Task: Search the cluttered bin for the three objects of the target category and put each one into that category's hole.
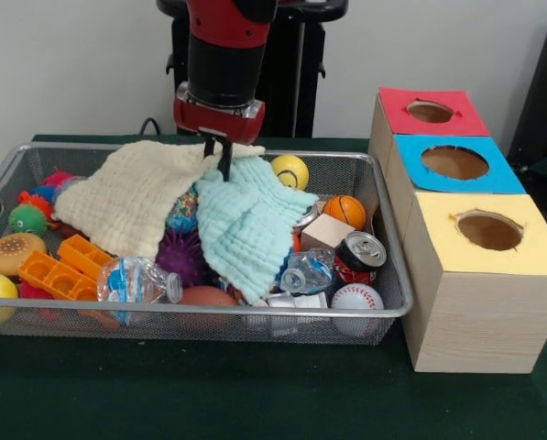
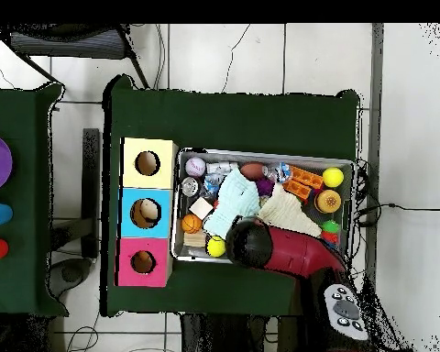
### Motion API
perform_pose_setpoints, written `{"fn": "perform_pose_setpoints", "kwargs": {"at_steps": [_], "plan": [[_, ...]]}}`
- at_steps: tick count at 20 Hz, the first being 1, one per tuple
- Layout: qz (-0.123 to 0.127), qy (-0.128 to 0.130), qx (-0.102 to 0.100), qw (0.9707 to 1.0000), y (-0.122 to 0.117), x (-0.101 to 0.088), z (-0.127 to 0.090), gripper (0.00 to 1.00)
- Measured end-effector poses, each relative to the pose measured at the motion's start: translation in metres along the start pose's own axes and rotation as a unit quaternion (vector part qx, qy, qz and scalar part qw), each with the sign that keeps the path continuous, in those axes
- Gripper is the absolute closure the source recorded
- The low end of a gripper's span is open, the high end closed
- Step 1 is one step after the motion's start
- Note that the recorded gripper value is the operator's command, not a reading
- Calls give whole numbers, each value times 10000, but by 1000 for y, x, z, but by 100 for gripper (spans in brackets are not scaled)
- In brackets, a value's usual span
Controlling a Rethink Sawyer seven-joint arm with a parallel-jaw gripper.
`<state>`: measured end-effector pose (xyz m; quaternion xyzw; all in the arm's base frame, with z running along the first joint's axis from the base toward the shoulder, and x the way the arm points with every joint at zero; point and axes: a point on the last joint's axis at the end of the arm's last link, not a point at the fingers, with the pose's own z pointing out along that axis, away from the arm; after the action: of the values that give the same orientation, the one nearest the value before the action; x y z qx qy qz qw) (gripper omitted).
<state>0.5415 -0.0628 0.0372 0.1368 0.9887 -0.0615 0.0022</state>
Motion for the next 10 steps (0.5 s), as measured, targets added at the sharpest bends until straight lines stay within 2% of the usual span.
{"fn": "perform_pose_setpoints", "kwargs": {"at_steps": [8, 10], "plan": [[38, 291, 20, 9996, -4, 2, -43, 100], [60, 409, 38, 9991, -6, 1, -59, 100]]}}
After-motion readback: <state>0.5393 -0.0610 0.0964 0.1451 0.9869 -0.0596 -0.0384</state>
